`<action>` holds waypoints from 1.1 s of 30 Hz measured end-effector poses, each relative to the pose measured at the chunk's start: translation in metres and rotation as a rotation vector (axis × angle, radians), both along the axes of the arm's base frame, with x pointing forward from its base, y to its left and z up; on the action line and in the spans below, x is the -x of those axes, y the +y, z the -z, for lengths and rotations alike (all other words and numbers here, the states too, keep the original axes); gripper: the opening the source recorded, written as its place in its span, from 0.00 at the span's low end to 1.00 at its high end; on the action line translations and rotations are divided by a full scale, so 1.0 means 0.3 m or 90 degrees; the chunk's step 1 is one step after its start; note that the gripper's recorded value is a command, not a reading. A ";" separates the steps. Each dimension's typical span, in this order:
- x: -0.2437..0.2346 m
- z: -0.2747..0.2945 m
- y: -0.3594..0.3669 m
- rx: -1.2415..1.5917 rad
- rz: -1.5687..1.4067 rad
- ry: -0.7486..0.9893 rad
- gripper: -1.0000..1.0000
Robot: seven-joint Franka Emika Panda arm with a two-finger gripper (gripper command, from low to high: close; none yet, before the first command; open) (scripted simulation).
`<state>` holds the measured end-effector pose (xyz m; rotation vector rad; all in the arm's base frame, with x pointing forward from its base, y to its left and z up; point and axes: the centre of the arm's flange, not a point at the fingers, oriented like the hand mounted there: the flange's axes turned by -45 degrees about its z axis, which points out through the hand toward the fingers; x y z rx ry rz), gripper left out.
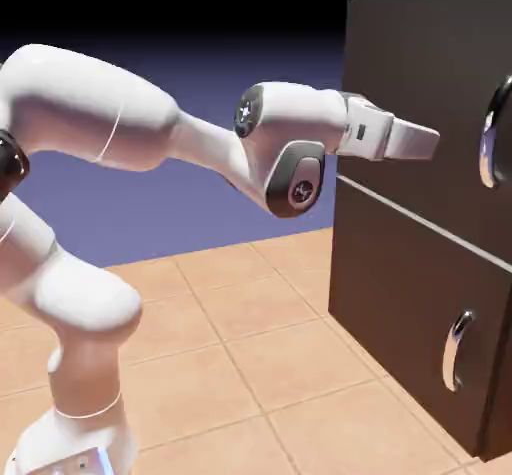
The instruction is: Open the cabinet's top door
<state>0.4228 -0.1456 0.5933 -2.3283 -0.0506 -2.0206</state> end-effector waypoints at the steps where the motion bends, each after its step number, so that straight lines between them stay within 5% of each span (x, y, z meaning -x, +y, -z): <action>1: -0.004 -0.001 -0.025 0.000 0.002 -0.011 0.50; 17: -0.189 0.051 -0.231 0.009 0.016 -0.090 0.50; 18: -0.207 0.050 -0.228 0.010 0.016 -0.090 0.00; 33: -0.018 0.049 -0.161 0.016 0.097 -0.090 0.00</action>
